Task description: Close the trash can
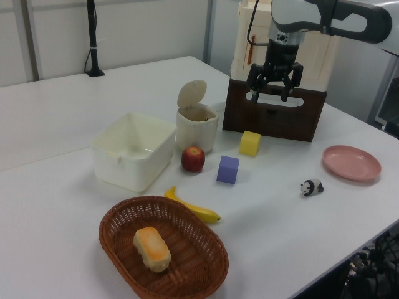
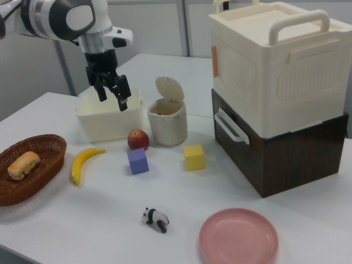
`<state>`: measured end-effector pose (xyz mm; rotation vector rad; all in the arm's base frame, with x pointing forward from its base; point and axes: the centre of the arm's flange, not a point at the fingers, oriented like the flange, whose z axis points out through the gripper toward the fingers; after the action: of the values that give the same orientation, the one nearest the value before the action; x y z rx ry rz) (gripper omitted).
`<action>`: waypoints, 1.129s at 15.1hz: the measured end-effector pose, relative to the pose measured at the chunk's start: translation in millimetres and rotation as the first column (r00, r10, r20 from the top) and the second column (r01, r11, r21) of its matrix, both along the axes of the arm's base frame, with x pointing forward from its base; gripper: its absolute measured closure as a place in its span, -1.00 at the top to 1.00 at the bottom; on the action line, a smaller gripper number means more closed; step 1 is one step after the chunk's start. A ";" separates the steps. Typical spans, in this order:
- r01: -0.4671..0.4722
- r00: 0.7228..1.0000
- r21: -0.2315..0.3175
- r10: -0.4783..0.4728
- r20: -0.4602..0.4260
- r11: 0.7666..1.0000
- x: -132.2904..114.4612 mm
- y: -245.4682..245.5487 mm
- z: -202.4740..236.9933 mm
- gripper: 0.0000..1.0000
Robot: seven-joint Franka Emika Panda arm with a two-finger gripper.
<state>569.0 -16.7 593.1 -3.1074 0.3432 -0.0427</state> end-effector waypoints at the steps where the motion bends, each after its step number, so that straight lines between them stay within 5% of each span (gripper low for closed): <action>1: 0.000 1.000 0.000 0.000 0.000 1.000 0.0 0.0 0.1 1.00; 7: -0.010 1.000 -0.006 0.010 0.000 1.000 0.1 17.1 0.2 1.00; 10: -0.010 1.000 -0.006 0.010 0.000 1.000 0.2 16.2 0.0 0.84; 17: -0.038 0.999 -0.009 0.038 0.038 0.999 4.1 16.1 3.3 -0.67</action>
<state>573.1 -0.5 596.4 -3.1152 0.2837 -0.1022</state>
